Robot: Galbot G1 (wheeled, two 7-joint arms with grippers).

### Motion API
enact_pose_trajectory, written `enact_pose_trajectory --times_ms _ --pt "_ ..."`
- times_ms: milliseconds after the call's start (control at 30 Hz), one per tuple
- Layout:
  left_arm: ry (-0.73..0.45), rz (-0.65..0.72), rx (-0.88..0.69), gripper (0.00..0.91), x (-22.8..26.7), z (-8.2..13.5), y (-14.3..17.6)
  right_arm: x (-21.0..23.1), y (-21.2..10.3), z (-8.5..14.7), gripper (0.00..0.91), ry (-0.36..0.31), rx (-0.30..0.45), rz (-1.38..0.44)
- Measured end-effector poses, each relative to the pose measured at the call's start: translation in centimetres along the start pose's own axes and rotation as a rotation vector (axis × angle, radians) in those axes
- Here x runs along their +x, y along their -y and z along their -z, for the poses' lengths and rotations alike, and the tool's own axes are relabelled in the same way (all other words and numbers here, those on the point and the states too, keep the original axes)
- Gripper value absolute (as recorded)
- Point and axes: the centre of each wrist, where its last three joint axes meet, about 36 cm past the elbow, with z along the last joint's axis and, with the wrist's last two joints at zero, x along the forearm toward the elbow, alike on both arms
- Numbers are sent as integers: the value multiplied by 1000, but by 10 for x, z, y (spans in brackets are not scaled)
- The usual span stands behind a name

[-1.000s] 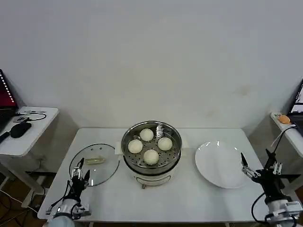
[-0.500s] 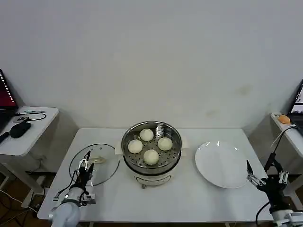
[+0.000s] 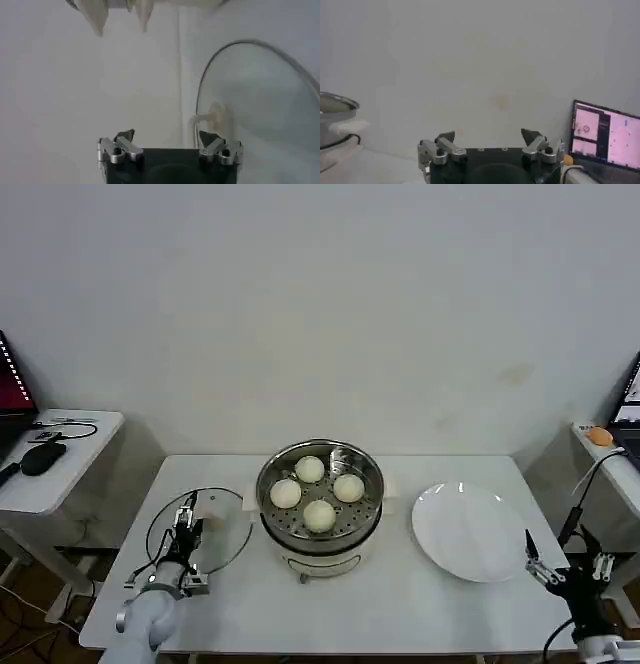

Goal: Take steamed baozi put them in steamer then cover it.

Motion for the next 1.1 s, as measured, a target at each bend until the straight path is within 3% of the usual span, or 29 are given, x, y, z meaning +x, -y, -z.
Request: enact_pose_trajectory --times_ms 667,1100 --pt "-26 -3 3 0 -11 -4 11 5 -5 -3 907 -15 -1 16" --pt "-70 98 -9 0 15 -16 -12 3 -11 5 907 13 -4 35"
